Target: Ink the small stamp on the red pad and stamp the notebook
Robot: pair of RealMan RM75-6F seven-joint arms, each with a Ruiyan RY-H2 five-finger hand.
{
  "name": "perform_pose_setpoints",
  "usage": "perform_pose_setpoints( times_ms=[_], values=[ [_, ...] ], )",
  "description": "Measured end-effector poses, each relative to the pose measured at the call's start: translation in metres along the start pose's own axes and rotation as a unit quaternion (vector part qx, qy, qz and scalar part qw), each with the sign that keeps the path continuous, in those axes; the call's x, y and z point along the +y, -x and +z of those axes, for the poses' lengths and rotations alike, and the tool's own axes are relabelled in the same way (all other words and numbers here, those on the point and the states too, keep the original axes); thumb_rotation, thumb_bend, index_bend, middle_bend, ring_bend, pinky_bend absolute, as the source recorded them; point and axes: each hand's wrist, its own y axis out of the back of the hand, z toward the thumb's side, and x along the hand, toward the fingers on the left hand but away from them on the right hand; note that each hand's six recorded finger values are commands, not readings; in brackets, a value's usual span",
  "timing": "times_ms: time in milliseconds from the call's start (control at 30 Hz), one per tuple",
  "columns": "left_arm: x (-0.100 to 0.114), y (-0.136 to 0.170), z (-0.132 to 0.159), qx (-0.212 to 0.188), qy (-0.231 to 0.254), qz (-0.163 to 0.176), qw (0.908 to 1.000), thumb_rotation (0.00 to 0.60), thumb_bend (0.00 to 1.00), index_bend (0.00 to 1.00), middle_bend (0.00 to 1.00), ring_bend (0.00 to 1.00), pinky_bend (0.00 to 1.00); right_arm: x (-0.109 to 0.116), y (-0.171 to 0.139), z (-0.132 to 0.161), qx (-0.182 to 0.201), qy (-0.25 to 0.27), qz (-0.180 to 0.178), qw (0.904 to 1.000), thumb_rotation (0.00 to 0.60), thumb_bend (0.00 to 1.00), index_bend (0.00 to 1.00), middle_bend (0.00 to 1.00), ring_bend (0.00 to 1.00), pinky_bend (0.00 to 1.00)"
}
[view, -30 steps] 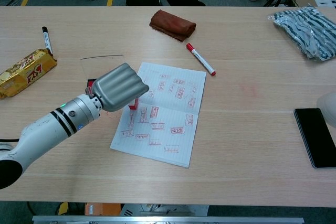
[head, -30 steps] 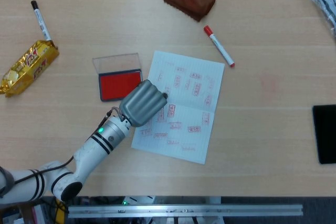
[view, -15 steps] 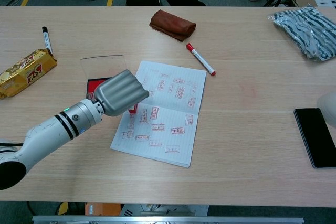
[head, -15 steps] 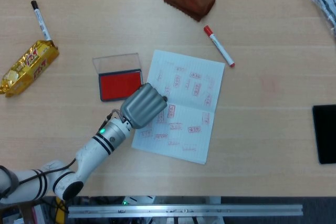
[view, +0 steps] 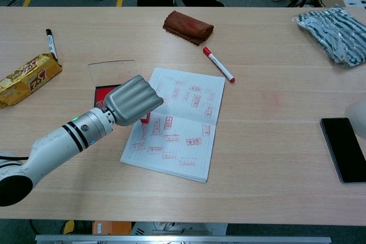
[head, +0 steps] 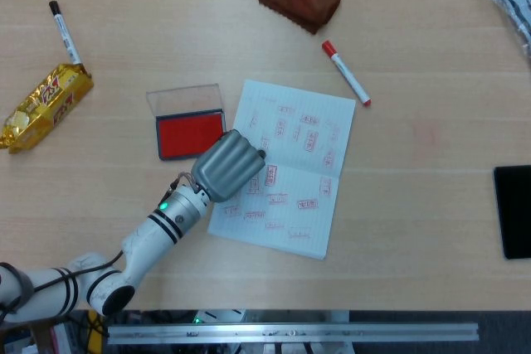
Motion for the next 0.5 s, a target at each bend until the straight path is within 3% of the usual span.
perform_pose_setpoints(
  times_ms=[333,500],
  values=[
    [0.006,0.002,-0.001,0.008,-0.002,0.016,0.9998,0.600,0.29,0.58,1.00,1.00,1.00,0.001,0.000,0.001,0.001,0.001,-0.001,1.0000,0.600,0.16,0.33,0.40,0.36,0.46],
    [0.022,0.004,-0.015,0.028,0.007,0.042,0.9987,0.600,0.29,0.57,1.00,1.00,1.00,0.001,0.001,0.001,0.002,0.004,-0.003,1.0000,0.600,0.16,0.33,0.40,0.36,0.46]
  ],
)
